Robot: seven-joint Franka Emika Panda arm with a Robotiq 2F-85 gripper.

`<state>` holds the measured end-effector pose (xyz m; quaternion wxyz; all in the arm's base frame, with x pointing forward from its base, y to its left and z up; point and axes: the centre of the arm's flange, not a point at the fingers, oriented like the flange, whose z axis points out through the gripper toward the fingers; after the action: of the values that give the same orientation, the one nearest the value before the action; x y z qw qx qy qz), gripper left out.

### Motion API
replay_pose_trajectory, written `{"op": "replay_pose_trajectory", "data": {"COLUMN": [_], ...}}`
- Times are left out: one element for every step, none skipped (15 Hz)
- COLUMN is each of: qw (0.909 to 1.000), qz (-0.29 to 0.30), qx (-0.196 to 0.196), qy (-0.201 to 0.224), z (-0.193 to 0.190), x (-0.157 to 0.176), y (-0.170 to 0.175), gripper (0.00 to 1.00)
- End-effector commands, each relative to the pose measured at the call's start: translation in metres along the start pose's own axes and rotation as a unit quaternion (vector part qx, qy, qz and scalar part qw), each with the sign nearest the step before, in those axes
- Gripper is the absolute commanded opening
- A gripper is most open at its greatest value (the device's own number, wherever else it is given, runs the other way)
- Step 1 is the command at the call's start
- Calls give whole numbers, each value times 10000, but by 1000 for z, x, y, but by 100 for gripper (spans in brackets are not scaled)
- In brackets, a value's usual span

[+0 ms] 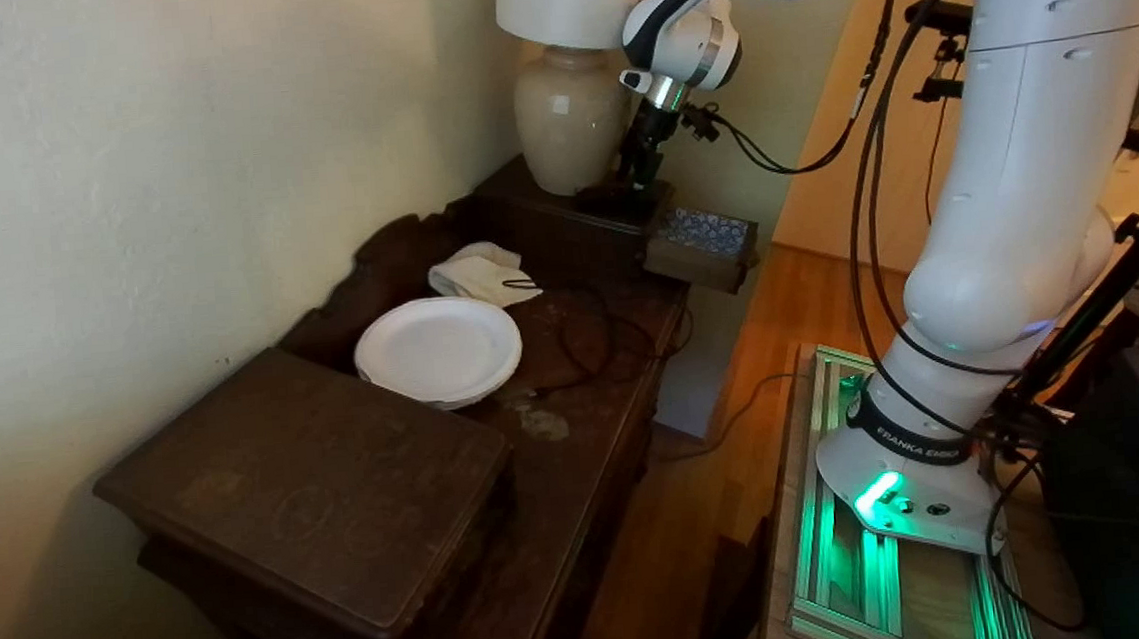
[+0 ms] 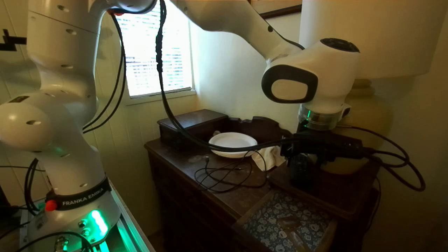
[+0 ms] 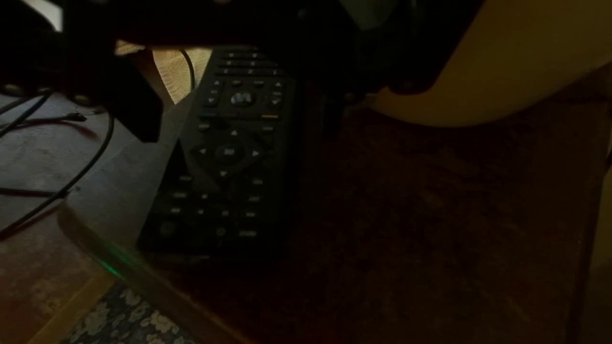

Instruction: Pick up the remote and put it in the open drawer

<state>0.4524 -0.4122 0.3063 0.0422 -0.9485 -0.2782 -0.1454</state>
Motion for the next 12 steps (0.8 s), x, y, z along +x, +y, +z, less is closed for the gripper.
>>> {"op": "replay_pose_trajectory", "data": {"qw": [9997, 9996, 9995, 9993, 9992, 9989, 9987, 9986, 9983, 9982, 9981, 9981], "qz": [195, 247, 283, 327, 381, 444, 485, 522, 561, 587, 613, 605], "qx": [151, 153, 160, 160, 141, 138, 137, 123, 111, 111, 95, 65], "qy": [31, 22, 18, 19, 11, 17, 29, 46, 53, 60, 58, 94], "z": [6, 8, 8, 9, 8, 8, 6, 5, 3, 1, 0, -2], "x": [5, 5, 4, 3, 2, 1, 0, -1, -2, -3, -4, -5], "y": [9, 7, 6, 5, 4, 3, 2, 1, -1, -3, -5, -8], "gripper": [87, 88, 87, 88, 88, 86, 86, 84, 86, 84, 87, 91]}}
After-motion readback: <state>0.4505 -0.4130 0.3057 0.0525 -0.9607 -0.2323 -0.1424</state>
